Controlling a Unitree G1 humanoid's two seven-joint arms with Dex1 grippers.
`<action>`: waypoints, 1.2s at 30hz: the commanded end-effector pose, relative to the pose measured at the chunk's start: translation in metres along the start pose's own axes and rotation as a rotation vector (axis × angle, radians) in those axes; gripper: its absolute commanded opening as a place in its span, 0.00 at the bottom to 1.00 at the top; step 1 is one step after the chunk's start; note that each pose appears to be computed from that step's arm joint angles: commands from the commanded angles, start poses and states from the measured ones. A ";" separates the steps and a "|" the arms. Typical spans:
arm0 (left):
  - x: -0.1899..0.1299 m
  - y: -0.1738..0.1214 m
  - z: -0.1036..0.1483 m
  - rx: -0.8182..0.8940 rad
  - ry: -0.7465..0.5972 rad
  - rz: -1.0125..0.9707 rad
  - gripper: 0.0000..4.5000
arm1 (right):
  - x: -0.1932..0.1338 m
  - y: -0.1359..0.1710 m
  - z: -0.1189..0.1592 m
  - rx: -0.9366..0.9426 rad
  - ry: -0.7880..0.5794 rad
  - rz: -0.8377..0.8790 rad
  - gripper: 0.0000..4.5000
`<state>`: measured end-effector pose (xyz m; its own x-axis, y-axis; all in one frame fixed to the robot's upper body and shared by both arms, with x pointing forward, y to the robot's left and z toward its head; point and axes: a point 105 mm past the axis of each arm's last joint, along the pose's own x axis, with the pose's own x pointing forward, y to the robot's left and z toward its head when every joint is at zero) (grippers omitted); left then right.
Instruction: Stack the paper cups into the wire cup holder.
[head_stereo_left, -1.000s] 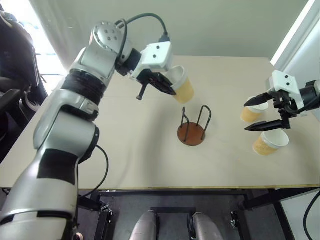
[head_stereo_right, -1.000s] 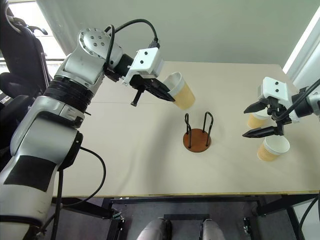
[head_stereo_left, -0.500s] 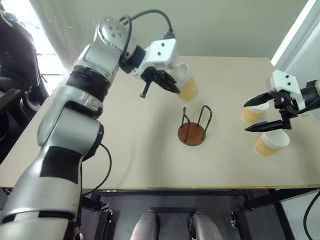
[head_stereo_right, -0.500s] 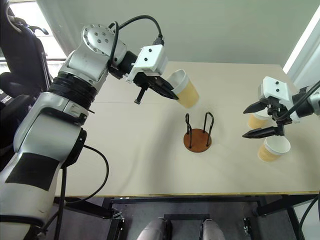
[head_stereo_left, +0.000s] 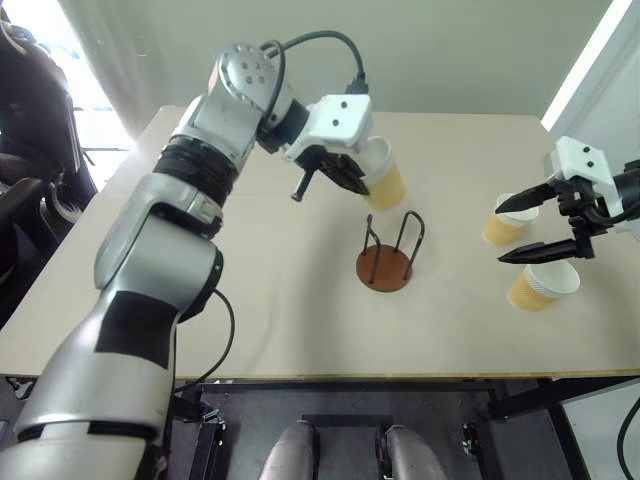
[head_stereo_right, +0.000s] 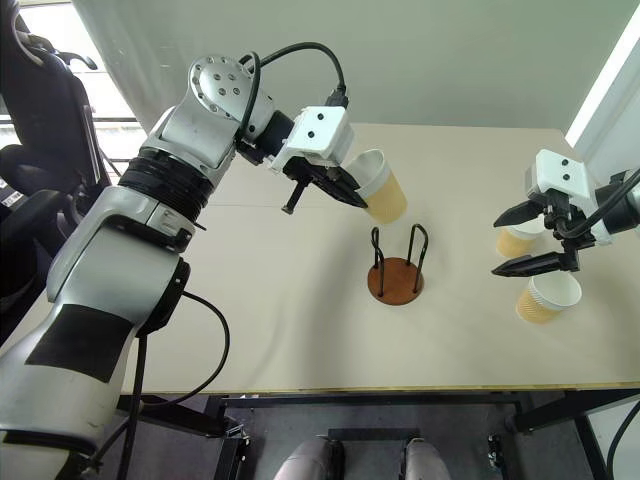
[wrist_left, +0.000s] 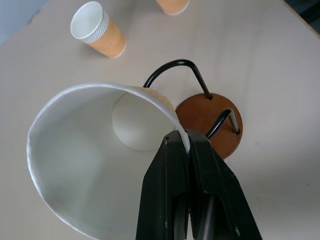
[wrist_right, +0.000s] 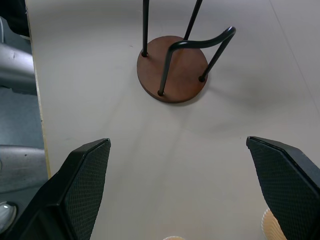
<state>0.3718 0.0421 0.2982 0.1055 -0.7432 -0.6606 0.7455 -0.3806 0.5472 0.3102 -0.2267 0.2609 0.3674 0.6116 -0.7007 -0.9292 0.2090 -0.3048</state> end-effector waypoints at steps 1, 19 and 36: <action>-0.007 0.004 0.013 0.060 0.002 -0.010 0.01 | -0.011 0.000 0.010 -0.038 0.003 -0.024 1.00; 0.001 0.000 0.018 0.055 -0.025 -0.048 0.01 | -0.019 -0.018 0.034 -0.107 -0.070 -0.064 1.00; 0.009 -0.003 0.023 0.049 -0.044 -0.082 0.01 | -0.029 -0.021 0.041 -0.117 -0.108 -0.067 1.00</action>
<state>0.3631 0.0284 0.2914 0.0416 -0.7280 -0.6843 0.7444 -0.4343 0.5073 0.3223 -0.2182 0.2982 0.3976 0.6700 -0.6269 -0.9058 0.1774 -0.3848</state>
